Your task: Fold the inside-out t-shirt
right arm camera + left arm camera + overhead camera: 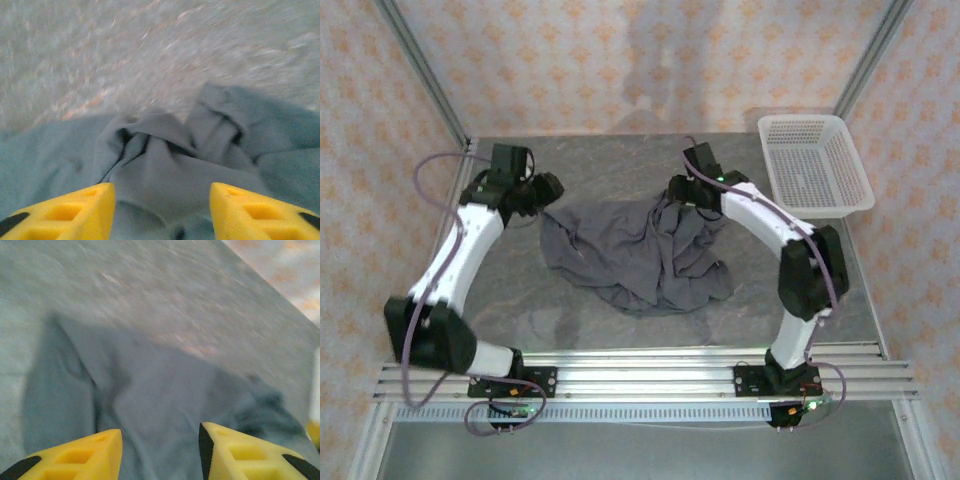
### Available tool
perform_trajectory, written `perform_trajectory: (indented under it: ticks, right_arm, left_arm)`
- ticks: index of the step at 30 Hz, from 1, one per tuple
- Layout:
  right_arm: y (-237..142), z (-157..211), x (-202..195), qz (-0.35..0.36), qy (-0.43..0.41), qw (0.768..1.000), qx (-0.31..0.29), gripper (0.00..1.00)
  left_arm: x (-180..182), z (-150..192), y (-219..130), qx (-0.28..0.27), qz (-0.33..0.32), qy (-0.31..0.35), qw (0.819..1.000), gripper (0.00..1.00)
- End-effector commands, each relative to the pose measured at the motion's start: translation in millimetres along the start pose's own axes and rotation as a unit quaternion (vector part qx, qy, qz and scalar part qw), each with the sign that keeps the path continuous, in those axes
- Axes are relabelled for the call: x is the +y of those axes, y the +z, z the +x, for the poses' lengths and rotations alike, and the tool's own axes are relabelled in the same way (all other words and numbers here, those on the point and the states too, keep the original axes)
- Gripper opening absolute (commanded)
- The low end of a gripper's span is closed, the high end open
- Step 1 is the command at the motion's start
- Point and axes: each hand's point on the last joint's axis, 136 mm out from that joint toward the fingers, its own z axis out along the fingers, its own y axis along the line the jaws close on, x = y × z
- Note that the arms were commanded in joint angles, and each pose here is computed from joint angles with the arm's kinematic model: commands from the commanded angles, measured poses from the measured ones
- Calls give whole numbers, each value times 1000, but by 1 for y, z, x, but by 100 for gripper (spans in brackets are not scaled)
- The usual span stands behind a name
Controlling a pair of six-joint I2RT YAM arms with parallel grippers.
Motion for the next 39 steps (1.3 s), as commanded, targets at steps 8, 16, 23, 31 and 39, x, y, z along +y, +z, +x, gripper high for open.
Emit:
perform_trajectory:
  ticks: [8, 16, 23, 31, 39]
  right_arm:
    - [-89, 20, -84, 28, 96, 991, -87, 60]
    - [-96, 23, -88, 35, 98, 990, -91, 60]
    - [-96, 22, -89, 37, 97, 990, -94, 60]
    - [-97, 25, -92, 42, 93, 990, -95, 60]
    - [-96, 24, -90, 37, 98, 990, -94, 60]
  left_arm:
    - [-3, 185, 9, 161, -39, 14, 986, 42]
    - [-8, 221, 65, 219, -36, -50, 974, 46]
    - [-15, 226, 91, 232, -41, -48, 971, 46]
    - [-24, 227, 98, 236, -25, -51, 970, 43]
    - [-28, 208, 87, 206, -32, -17, 978, 37]
